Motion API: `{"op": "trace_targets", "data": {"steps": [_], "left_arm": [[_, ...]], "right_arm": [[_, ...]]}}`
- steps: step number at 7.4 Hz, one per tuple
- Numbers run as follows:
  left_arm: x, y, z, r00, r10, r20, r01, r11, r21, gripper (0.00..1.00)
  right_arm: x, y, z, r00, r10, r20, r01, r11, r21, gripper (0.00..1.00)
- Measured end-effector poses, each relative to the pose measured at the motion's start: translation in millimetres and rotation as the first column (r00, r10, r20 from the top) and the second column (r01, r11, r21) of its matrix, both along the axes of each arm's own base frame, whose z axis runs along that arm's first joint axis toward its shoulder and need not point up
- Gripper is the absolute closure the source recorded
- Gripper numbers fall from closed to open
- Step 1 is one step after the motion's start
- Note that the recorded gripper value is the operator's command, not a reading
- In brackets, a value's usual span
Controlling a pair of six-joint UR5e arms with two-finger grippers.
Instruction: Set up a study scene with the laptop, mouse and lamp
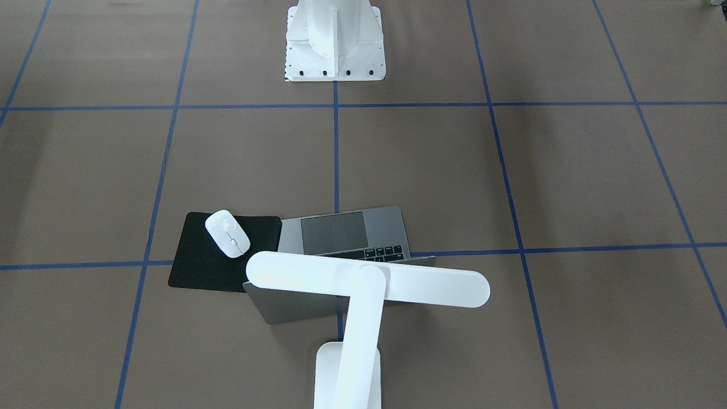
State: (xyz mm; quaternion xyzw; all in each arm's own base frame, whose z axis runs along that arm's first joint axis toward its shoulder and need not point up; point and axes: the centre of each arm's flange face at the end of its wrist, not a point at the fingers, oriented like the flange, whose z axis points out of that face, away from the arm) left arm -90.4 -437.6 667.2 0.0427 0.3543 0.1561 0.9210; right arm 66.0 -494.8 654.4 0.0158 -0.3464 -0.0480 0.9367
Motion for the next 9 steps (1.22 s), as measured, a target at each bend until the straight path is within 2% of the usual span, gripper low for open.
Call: {"op": "trace_targets", "data": {"steps": [1, 3, 6, 9], "left_arm": [[-16.1, 14.9, 14.4, 1.000, -0.030, 0.001, 0.030, 0.999, -0.014, 0.00], [-29.5, 15.3, 10.1, 0.997, -0.080, -0.005, 0.080, 0.997, -0.021, 0.00], [-29.7, 7.1, -21.4, 0.970, -0.241, -0.029, 0.237, 0.966, -0.105, 0.00], [-26.2, 8.0, -25.5, 0.959, -0.274, -0.072, 0.264, 0.957, -0.122, 0.00]], "right_arm": [[0.1, 0.0, -0.3, 1.000, 0.000, 0.000, 0.000, 1.000, 0.001, 0.00], [0.1, -0.3, -1.1, 1.000, 0.000, 0.000, 0.000, 1.000, 0.003, 0.00], [0.1, -0.5, -1.9, 1.000, 0.000, 0.000, 0.000, 1.000, 0.005, 0.00], [0.2, -1.6, -4.9, 1.000, 0.001, -0.001, -0.001, 1.000, 0.011, 0.00]]}}
